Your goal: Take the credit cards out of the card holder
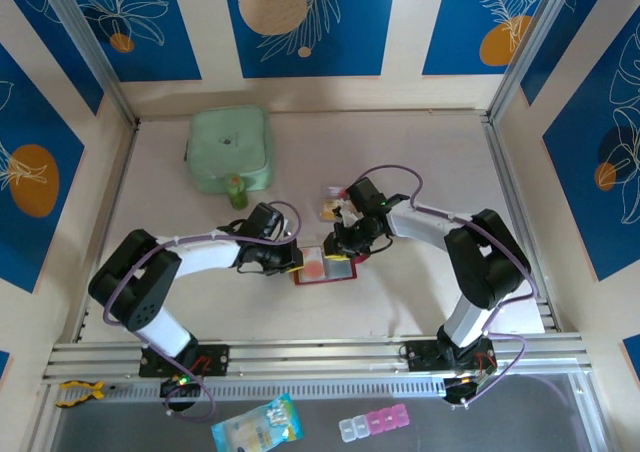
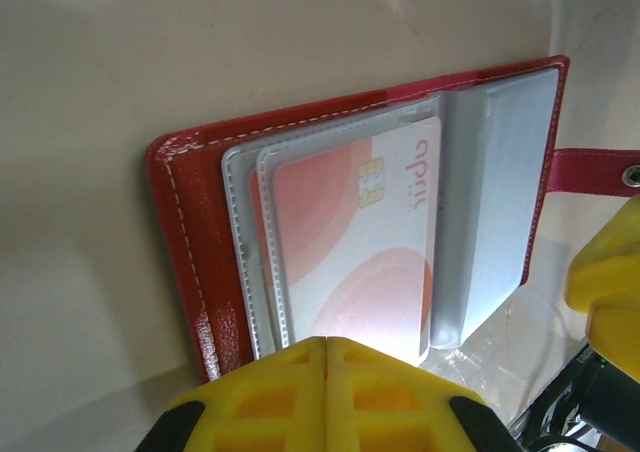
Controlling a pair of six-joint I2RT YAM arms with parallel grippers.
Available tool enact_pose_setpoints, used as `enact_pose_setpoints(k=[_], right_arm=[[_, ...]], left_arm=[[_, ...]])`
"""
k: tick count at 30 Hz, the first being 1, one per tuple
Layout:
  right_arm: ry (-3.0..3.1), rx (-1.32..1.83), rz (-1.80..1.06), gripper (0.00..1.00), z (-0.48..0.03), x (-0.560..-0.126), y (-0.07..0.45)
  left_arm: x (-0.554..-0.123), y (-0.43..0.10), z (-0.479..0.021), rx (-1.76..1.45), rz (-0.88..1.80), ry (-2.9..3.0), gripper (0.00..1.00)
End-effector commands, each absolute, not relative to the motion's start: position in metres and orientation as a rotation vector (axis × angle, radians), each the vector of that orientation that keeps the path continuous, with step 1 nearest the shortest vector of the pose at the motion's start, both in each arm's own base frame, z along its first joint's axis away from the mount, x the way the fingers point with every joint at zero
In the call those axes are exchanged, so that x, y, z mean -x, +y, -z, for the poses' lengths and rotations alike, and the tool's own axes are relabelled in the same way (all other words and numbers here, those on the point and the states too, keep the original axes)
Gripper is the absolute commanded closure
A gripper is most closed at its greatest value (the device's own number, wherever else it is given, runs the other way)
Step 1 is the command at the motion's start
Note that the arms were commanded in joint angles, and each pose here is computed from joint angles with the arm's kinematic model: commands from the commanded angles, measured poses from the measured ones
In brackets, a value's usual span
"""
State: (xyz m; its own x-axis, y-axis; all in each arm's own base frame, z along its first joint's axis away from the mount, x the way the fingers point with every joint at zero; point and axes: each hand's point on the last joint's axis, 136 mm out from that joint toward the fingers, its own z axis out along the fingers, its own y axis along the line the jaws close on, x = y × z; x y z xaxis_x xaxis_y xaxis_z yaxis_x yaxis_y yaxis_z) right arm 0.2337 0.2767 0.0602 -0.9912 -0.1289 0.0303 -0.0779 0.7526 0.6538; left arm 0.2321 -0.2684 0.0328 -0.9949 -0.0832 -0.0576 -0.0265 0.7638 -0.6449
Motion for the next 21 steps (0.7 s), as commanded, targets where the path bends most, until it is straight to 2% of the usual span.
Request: enact_pose_setpoints(k=[1,15,21], right_arm=[[-2.832,-0.197,1.081,0.78,-0.063,-0.230,0.284],[-2.803,-0.233,1.057,0.76,-0.051,-0.230,0.295],[-2.788,-0.242,1.057,0.76,-0.045,-0.230,0.300]], left_arm=[[-0.231,-0.262,-0.023,0.077,1.016,2.895,0.94],[-0.229,-0.255,-0.016,0.082,0.977,2.923,0.95],[-0.231,-0.257,-0.026,0.077,1.000,2.898,0.92]])
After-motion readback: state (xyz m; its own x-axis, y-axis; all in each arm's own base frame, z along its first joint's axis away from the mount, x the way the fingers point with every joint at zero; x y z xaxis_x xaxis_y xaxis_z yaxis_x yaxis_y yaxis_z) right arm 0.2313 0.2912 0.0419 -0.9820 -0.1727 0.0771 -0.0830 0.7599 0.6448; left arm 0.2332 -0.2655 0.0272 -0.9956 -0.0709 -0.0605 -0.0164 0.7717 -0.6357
